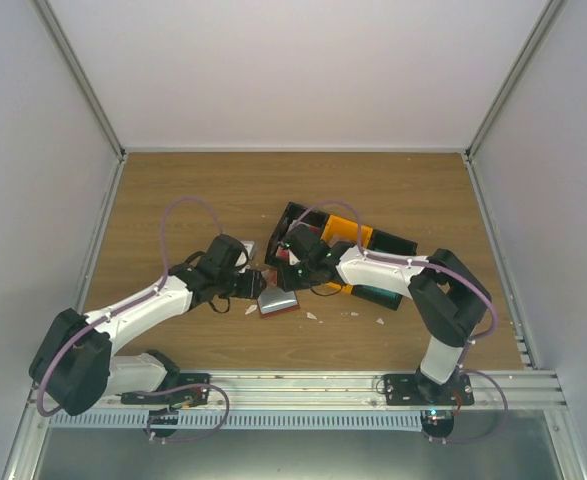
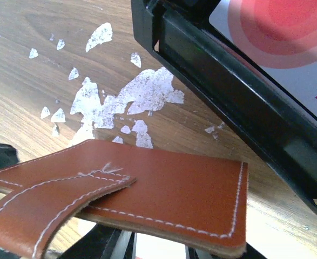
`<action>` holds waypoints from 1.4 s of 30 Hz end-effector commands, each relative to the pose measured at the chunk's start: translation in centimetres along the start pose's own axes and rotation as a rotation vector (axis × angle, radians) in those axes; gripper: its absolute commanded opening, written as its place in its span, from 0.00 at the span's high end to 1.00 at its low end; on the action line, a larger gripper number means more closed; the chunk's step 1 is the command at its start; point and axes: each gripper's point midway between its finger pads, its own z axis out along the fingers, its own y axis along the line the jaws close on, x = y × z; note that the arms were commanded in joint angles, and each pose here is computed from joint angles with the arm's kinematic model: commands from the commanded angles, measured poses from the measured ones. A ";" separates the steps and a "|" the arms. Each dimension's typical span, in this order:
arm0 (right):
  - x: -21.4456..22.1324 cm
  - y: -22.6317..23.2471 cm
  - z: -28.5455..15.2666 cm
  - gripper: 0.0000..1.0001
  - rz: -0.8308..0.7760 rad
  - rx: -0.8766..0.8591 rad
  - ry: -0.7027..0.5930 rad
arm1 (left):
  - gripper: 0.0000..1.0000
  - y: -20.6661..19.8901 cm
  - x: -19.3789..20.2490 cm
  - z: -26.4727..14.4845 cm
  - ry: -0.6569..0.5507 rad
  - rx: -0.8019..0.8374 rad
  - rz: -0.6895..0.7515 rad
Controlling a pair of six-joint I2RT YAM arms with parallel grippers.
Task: Put the credit cards into the card holder
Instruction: Open the card holder at the center of the board.
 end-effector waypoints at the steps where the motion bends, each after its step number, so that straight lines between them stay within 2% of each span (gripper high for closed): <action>1: -1.2 -0.1 -1.0 0.76 -0.014 0.022 -0.041 | 0.49 -1.2 -2.5 -1.1 -0.075 -0.010 0.064; 5: -1.1 -0.4 -1.0 0.78 -0.016 0.025 -0.041 | 0.46 -1.4 -2.6 -0.4 -0.053 -0.021 0.105; 9: -1.1 -0.6 -1.1 0.79 -0.015 0.019 -0.040 | 0.52 -1.3 -2.7 0.7 -0.018 -0.054 0.130; 17: -1.2 -0.8 -1.6 0.79 -0.006 0.008 -0.052 | 0.84 -2.4 -2.4 1.3 0.004 -0.016 0.144; 21: -1.2 -0.8 -2.5 0.79 0.000 0.003 -0.065 | 0.94 -3.5 -1.5 0.9 0.018 0.059 0.096; 27: 0.2 -2.0 -4.3 0.77 0.033 0.031 -0.070 | 0.97 -5.8 -0.1 0.0 0.006 0.222 -0.075; 32: 2.6 -2.7 -5.3 0.75 0.060 0.035 -0.036 | 1.00 -5.3 1.1 -0.1 -0.064 0.293 -0.218; 42: 7.2 -2.6 -5.3 0.59 0.143 -0.025 0.053 | 1.00 -2.5 4.4 1.2 -0.092 0.244 -0.338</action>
